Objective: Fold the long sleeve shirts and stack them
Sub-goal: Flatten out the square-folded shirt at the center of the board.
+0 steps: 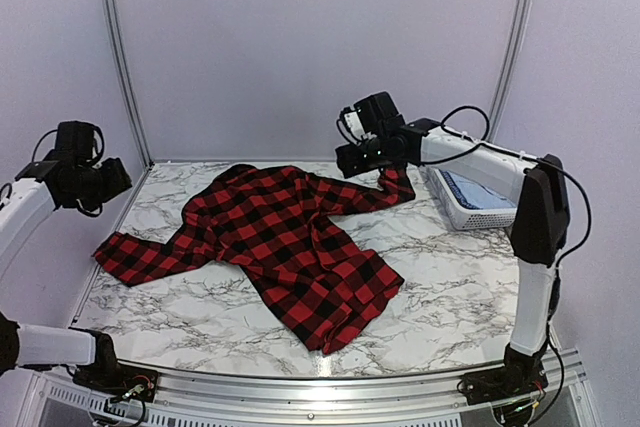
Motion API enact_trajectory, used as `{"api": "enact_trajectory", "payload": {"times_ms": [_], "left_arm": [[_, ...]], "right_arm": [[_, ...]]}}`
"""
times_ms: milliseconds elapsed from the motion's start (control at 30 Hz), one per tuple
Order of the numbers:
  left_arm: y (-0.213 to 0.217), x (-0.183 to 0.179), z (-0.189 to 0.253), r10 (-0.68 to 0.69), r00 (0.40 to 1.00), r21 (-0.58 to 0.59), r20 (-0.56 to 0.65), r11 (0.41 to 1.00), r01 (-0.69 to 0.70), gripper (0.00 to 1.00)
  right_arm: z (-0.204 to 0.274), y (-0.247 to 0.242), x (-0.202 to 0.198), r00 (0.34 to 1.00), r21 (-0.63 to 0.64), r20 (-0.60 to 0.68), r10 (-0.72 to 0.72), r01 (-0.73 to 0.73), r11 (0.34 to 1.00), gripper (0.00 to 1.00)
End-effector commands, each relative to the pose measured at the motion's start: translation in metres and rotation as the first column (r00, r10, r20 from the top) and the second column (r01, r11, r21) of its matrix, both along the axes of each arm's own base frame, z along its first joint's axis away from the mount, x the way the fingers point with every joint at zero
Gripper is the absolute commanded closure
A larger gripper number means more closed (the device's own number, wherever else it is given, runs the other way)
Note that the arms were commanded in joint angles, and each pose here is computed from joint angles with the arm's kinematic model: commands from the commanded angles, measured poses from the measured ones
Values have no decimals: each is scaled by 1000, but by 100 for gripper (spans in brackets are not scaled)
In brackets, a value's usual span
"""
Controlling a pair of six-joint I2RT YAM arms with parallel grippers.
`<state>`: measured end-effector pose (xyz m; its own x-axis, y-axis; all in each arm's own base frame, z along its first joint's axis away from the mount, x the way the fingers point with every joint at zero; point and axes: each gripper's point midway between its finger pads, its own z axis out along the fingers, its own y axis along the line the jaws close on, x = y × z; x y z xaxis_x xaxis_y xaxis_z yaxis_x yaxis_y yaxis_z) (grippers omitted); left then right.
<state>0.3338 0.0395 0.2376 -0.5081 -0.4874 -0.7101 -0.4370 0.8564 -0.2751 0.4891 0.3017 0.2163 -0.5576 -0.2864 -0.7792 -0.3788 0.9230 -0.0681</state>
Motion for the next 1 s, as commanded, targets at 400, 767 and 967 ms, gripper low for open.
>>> {"api": "enact_trajectory", "payload": {"times_ms": [400, 767, 967], "left_arm": [[-151, 5, -142, -240, 954, -224, -180, 954, 198, 41], [-136, 14, -195, -151, 941, -97, -302, 987, 127, 51], [-124, 17, -206, -103, 941, -32, -321, 995, 98, 66]], "right_arm": [[-74, 78, -195, 881, 42, -207, 426, -427, 903, 39], [-110, 76, -232, 829, 44, -316, 461, -473, 880, 41], [-116, 67, -257, 807, 84, -373, 459, -463, 882, 45]]}}
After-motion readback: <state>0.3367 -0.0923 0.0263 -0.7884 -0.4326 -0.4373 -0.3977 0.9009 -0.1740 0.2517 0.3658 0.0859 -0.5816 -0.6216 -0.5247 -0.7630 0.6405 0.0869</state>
